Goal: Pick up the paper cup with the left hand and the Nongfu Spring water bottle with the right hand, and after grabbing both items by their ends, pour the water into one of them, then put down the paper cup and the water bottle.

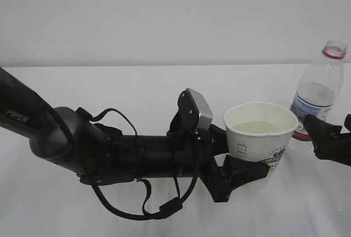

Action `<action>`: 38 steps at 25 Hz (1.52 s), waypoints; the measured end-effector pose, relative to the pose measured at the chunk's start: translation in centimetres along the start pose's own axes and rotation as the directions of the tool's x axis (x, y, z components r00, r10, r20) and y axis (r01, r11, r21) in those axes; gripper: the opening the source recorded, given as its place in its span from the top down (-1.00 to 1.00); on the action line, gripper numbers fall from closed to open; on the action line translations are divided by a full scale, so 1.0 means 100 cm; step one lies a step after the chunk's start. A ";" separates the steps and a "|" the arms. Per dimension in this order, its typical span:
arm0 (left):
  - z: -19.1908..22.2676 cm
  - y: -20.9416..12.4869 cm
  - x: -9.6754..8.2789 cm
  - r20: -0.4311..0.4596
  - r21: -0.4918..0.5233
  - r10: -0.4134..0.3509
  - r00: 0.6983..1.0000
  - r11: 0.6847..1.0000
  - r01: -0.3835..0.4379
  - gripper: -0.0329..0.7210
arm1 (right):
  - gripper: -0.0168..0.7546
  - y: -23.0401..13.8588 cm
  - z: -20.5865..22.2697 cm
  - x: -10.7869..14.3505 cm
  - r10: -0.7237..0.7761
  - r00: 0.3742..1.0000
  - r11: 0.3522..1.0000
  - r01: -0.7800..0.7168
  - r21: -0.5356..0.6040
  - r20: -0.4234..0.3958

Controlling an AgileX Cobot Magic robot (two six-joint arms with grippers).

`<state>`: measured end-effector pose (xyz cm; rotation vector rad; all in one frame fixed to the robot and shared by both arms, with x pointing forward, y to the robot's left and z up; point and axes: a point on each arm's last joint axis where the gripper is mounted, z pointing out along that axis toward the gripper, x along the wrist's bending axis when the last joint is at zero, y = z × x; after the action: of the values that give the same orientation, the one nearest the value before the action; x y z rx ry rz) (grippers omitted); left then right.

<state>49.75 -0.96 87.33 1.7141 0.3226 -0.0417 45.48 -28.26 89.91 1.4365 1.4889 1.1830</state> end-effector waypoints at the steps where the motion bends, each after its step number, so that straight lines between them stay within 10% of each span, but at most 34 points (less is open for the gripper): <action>1: 0.000 0.000 0.000 0.000 0.000 0.000 1.000 1.000 0.000 -0.37 | -0.78 0.003 -0.003 0.000 0.004 1.000 1.000 -0.004 -0.015 0.001; 13: 0.000 0.000 0.000 -0.001 0.001 0.000 1.000 1.000 0.000 -0.37 | -0.77 0.043 -0.032 0.004 -0.004 1.000 0.987 0.005 -0.162 0.006; 38: 0.000 0.003 0.007 -0.074 -0.042 -0.047 0.996 0.998 0.044 -0.37 | -0.75 0.085 -0.053 0.006 -0.029 0.999 0.998 0.031 -0.053 0.043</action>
<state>50.49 -0.83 87.52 1.6709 0.4153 -0.0044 43.00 -28.76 99.64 1.3903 1.4345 1.1591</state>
